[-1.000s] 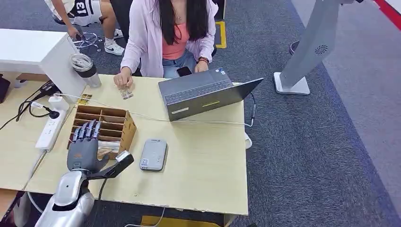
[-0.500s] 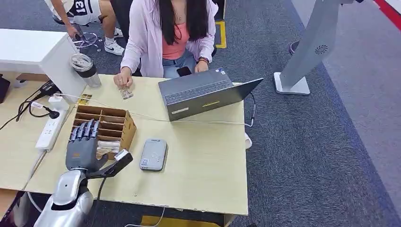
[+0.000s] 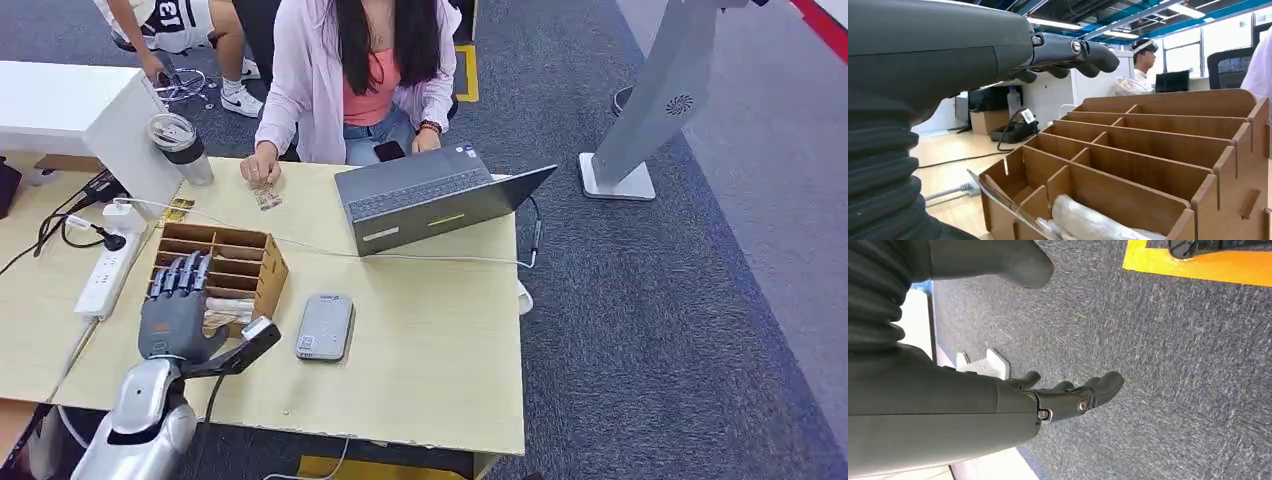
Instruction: Pass the card to the sensor for recognition and then transmit it.
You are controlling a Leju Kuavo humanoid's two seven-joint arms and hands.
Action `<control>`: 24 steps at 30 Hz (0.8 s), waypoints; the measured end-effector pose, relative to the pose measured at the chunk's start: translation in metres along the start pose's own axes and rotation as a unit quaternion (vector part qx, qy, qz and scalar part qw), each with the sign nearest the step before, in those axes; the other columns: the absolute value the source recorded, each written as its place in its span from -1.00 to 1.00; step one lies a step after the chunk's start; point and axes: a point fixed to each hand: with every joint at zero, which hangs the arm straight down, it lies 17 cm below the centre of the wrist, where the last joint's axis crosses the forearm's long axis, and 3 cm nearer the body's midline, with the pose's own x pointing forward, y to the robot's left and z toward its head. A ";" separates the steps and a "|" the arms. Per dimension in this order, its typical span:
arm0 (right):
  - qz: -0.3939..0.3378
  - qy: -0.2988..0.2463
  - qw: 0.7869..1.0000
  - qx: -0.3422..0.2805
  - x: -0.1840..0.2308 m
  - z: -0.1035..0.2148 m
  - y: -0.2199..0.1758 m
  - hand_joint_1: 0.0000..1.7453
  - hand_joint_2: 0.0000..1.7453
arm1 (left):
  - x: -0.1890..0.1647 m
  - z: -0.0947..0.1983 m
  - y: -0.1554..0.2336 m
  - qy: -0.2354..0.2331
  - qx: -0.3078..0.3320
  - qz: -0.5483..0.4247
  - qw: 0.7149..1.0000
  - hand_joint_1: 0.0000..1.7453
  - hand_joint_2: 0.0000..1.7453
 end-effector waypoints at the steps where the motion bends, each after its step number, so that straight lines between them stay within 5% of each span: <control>1: 0.000 0.000 1.000 0.000 0.000 0.000 0.000 -1.00 1.00 | -0.001 0.000 0.001 0.002 0.001 0.000 1.000 -1.00 1.00; 15: -0.003 0.001 1.000 0.001 -0.001 0.000 0.000 -1.00 1.00 | -0.001 -0.001 0.002 0.003 0.002 0.000 1.000 -1.00 1.00; 16: -0.003 0.001 1.000 0.000 -0.001 0.000 0.000 -1.00 1.00 | -0.001 -0.001 0.002 0.003 0.001 0.000 1.000 1.00 1.00; 24: -0.002 0.001 1.000 0.000 0.000 0.000 0.000 -1.00 1.00 | 0.002 -0.001 0.002 -0.003 0.001 0.002 1.000 1.00 1.00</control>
